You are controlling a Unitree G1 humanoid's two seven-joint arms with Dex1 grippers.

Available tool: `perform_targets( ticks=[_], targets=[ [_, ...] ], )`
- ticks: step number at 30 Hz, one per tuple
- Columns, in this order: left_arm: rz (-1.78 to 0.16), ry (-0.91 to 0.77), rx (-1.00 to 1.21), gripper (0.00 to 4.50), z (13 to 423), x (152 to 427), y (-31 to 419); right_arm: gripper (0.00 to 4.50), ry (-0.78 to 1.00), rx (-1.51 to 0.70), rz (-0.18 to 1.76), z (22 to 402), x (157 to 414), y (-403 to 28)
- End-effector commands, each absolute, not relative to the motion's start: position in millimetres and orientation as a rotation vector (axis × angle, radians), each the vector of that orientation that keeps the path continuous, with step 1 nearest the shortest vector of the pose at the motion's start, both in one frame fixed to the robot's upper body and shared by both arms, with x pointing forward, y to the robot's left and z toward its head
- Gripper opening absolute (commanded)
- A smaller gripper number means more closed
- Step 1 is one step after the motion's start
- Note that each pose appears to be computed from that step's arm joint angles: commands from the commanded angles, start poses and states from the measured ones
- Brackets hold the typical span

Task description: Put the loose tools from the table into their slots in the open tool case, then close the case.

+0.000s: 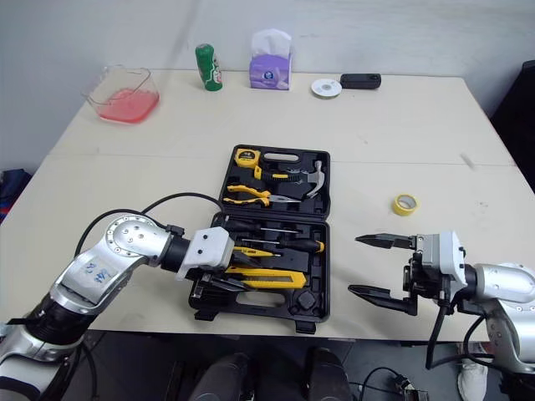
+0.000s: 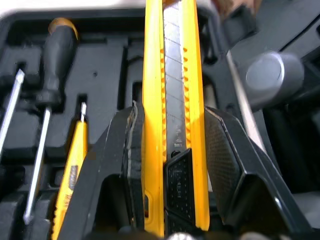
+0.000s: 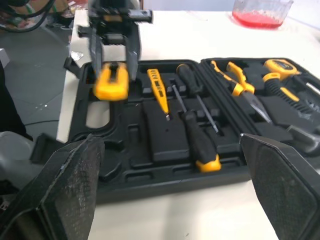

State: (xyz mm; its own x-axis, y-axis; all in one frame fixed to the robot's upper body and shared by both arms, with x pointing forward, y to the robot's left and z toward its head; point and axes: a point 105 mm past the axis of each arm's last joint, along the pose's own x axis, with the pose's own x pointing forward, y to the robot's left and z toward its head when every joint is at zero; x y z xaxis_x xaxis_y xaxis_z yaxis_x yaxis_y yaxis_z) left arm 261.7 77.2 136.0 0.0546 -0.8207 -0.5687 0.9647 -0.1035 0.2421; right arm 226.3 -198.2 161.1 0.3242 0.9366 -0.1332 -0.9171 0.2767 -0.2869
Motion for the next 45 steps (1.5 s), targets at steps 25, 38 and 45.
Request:
perform_targets(
  ticks=[25, 38, 45],
  targets=[
    [-1.516, 0.361, 0.745, 1.23, 125.3, 267.3, 82.6, 4.50, -0.123, -0.383, 1.229, 164.6, 232.1, -204.5],
    [-1.606, 0.117, 0.736, 4.44, 161.9, 271.2, 76.6, 4.50, -0.117, -0.398, 1.227, 162.7, 235.3, -212.2],
    [-1.675, -0.143, 0.491, 3.66, 192.6, 262.9, 80.1, 4.50, -0.111, -0.396, 1.193, 159.7, 233.7, -216.9]
  ],
)
